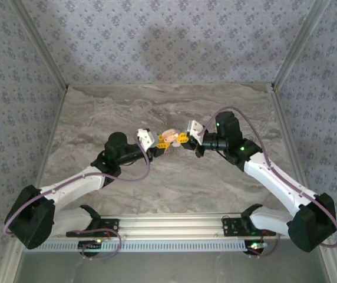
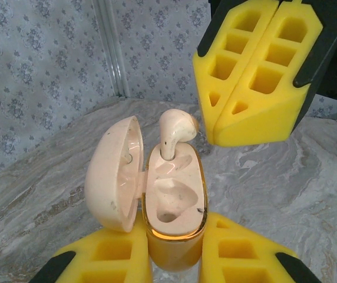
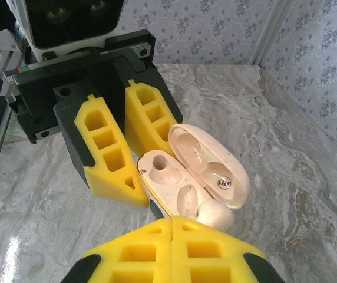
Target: Insert wireless bluetooth earbuds into charging case
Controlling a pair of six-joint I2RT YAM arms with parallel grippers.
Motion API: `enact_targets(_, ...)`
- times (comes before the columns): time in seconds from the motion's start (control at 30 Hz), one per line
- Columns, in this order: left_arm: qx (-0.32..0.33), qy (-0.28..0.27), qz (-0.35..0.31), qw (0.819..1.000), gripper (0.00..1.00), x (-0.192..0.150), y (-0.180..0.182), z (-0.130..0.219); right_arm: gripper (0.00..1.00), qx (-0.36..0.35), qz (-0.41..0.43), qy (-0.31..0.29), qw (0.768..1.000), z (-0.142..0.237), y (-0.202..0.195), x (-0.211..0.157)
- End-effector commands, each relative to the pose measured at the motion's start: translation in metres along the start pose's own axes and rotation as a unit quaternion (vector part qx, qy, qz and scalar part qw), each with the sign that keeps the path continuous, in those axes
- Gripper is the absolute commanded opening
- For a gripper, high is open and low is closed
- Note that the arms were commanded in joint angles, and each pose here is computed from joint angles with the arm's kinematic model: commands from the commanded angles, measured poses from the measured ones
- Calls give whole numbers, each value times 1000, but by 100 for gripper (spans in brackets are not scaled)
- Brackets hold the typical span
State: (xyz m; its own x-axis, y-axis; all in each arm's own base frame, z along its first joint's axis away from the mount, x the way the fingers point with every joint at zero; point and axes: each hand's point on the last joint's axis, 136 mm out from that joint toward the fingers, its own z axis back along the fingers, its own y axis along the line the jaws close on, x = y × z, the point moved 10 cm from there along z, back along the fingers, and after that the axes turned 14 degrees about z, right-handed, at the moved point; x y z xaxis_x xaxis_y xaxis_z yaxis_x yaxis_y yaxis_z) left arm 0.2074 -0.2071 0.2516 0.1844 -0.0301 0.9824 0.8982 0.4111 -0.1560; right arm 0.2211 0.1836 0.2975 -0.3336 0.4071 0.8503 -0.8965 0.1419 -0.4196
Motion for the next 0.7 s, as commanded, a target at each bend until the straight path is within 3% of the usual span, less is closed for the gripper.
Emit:
enact_targets(0.0,-14,-24,-21,999,11,15,-6,2,9,-10,6,-8,1000,7,1,3)
enact_targets(0.33,-16,-22,-21,999,11,15,-7,2,25,-33,-3,21,999,17,-3,-8)
enact_targets(0.67,-14,-23,-22,999,11,15,-7,3,26,-25,5,13,1000,4,-9,-5)
